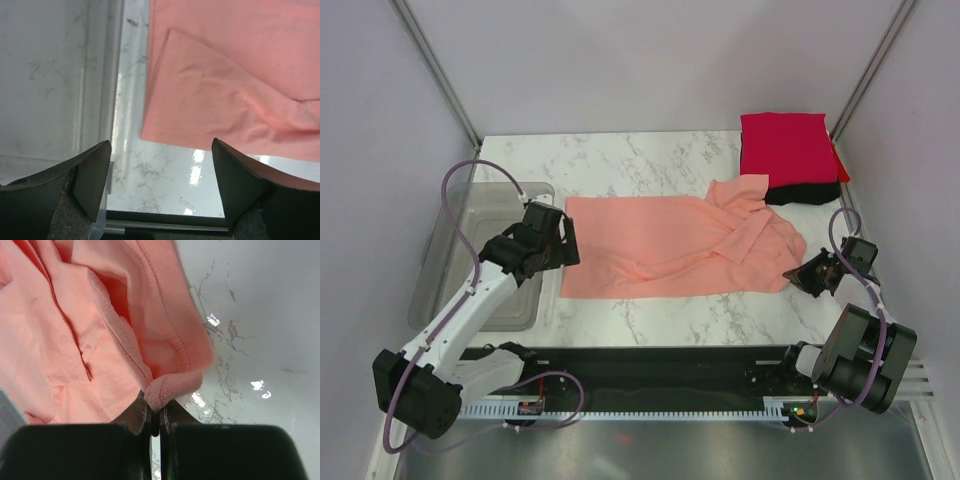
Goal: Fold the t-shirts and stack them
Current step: Fold the tshirt
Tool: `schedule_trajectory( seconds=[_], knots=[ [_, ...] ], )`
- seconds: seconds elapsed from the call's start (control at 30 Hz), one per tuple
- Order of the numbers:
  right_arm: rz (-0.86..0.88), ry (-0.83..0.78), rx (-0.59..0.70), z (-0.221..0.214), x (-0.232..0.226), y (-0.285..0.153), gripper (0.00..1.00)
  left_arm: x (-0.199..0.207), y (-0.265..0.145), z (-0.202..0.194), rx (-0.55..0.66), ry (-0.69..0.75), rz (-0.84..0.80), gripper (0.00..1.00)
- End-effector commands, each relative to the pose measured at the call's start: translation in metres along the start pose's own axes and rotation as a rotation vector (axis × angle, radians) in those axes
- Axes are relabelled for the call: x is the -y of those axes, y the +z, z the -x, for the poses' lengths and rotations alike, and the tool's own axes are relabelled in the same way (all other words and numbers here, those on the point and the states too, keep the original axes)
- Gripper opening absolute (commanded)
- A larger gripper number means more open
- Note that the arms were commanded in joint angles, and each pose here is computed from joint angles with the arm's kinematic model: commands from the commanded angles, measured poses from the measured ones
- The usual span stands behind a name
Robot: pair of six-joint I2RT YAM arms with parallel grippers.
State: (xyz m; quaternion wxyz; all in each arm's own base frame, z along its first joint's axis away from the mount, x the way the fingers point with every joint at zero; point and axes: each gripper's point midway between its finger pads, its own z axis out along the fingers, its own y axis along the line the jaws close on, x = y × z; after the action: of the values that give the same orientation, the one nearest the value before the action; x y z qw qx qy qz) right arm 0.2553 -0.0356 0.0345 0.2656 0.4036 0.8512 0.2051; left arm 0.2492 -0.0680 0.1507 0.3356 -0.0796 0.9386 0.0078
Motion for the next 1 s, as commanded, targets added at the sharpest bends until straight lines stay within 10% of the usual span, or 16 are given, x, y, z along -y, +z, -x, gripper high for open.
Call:
schedule_trajectory(
  seconds=[0.0,0.27,0.97],
  knots=[
    [0.012,-0.024,0.014,0.002,-0.002,-0.001,0.0,0.049,0.003,-0.007,-0.022,-0.013,-0.195,0.87],
    [0.005,-0.029,0.019,0.003,-0.001,0.0,0.0,0.093,0.022,-0.067,-0.171,-0.092,-0.249,0.8],
    [0.016,-0.037,0.017,0.003,-0.002,0.0,0.0,-0.015,0.071,-0.069,-0.198,-0.341,0.016,0.88]
  ],
)
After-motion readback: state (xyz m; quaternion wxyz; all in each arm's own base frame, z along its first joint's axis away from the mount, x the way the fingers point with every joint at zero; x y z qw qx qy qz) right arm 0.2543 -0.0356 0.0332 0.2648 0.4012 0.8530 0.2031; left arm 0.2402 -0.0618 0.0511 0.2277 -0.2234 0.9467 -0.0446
